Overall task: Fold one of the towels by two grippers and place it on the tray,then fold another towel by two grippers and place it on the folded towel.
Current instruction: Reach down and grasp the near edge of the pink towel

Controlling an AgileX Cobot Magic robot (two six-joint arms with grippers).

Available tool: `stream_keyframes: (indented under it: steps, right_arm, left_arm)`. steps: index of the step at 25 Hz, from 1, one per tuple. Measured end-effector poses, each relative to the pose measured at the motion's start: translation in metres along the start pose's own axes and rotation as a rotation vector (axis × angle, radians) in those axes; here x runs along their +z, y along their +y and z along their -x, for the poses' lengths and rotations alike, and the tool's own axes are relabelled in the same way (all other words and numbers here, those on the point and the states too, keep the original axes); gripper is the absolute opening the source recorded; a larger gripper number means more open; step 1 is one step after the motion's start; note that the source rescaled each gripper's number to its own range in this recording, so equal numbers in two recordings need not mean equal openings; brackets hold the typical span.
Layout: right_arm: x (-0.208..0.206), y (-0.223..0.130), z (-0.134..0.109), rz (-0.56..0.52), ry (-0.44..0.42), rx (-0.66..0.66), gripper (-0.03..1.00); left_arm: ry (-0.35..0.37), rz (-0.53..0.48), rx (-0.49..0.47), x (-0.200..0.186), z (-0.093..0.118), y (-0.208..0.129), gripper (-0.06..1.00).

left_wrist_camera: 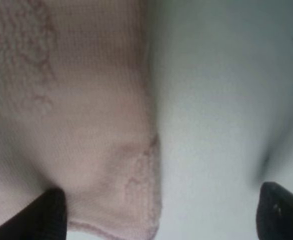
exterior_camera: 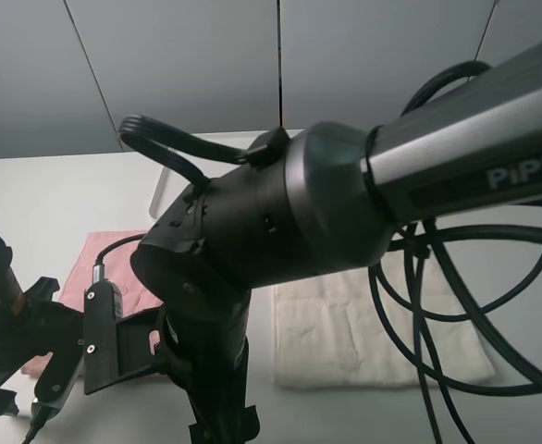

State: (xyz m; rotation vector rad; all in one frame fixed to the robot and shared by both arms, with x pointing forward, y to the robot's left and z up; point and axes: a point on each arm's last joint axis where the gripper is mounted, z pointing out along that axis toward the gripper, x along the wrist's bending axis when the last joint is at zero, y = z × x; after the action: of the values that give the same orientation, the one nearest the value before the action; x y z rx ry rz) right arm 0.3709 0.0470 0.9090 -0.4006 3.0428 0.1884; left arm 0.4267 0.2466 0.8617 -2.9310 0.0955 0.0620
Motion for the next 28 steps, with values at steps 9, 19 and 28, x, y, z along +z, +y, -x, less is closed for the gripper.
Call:
stream_keyframes:
  steps: [9, 19, 28]
  right_arm:
    - [0.014, 0.018, 0.015, -0.047, 0.017, 0.03, 1.0]
    - [0.044, 0.012, 0.015, -0.13, 0.025, 0.022, 1.0]
    - [0.052, 0.012, 0.018, -0.123, 0.007, 0.066, 1.0]
  left_arm:
    - [0.001, 0.003, -0.003, 0.0, 0.0, 0.0, 0.99]
    - [0.003, 0.006, -0.005, 0.0, 0.0, 0.001, 0.99]
    - [0.003, 0.006, -0.005, 0.0, 0.0, 0.001, 0.99]
